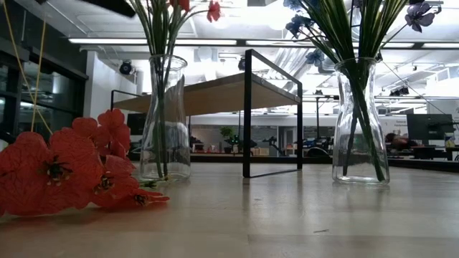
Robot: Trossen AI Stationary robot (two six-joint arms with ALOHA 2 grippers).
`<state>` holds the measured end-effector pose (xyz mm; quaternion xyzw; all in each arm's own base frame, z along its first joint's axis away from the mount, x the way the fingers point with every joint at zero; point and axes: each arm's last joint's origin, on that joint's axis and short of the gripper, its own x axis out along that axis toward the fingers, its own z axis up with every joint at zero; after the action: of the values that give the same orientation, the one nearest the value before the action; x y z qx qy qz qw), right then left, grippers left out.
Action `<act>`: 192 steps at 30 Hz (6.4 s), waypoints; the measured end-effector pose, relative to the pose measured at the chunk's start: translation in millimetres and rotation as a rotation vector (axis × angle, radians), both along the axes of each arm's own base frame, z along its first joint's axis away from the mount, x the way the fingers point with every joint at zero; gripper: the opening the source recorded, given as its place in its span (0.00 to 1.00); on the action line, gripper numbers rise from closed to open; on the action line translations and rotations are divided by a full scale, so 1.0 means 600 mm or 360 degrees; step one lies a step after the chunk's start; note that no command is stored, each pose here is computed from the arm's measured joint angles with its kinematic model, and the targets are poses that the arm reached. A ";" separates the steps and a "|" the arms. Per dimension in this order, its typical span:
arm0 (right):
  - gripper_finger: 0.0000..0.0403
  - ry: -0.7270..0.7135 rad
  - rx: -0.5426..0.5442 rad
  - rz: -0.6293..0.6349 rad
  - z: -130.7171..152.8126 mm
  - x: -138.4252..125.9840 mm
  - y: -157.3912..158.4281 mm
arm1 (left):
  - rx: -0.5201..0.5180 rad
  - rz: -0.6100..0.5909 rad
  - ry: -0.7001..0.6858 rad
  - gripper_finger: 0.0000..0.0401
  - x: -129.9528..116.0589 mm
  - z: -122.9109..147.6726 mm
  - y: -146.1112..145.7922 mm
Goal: Pick and place flowers into a vace then onto a shelf
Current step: Put the top red flowers into the left transparent vase, then put the red flowers into the left transparent vase
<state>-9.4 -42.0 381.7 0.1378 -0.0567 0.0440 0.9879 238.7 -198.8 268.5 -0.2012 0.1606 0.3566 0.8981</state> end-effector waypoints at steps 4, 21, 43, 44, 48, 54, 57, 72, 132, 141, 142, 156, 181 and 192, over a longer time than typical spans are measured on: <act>0.32 -0.0003 -0.0040 -0.0005 0.000 0.000 0.000 | 0.0012 -0.0041 -0.0007 0.72 -0.008 0.020 -0.011; 0.32 -0.0006 -0.0084 -0.0011 0.000 0.000 0.000 | -0.0651 -0.0442 0.0473 0.72 -0.012 0.069 -0.053; 0.32 -0.0006 -0.0056 0.0010 0.000 0.000 0.001 | -0.0541 -0.0701 0.1207 0.72 -0.034 0.036 -0.049; 0.32 -0.0005 -0.0037 0.0012 0.000 0.000 0.001 | -0.0486 -0.0719 0.1255 0.72 -0.034 0.031 -0.049; 0.32 -0.0005 0.0009 0.0045 0.000 0.000 0.001 | -0.0251 -0.0849 0.1483 0.72 -0.027 0.001 -0.056; 0.32 -0.0011 0.0005 0.0093 0.000 0.000 0.003 | -0.0038 -0.0969 0.1721 0.72 -0.021 -0.047 -0.063; 0.32 -0.0011 0.0005 0.0090 0.000 0.000 0.003 | -0.0042 -0.0931 0.1751 0.72 -0.021 -0.061 -0.062; 0.32 -0.0010 0.0007 0.0090 0.000 0.000 0.003 | -0.0111 -0.0809 0.1651 0.72 -0.028 -0.127 -0.054; 0.32 -0.0006 0.0114 0.0098 0.002 0.000 0.003 | -0.0283 -0.0853 0.1392 0.72 -0.028 -0.200 -0.053; 0.32 -0.0006 0.0103 0.0096 0.002 0.000 0.003 | -0.0284 -0.0852 0.1380 0.71 -0.027 -0.200 -0.053; 0.32 -0.0006 0.0103 0.0096 0.002 0.000 0.003 | -0.0287 -0.0849 0.1377 0.69 -0.027 -0.199 -0.053; 0.32 -0.0006 0.0114 0.0106 0.002 0.000 0.003 | -0.0521 -0.0807 0.1390 0.14 -0.028 -0.198 -0.060; 0.32 -0.0005 0.0117 0.0110 0.002 0.000 0.003 | -0.0879 -0.0485 0.1088 0.09 0.006 -0.104 -0.096; 0.32 -0.0005 0.0117 0.0099 0.001 0.000 0.003 | -0.0561 -0.0382 0.0769 0.09 0.023 0.013 -0.095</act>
<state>-9.3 -40.1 382.6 0.1757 -0.0554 0.0728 0.9802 252.3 -256.0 276.5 -0.2428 0.4510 0.2523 0.8210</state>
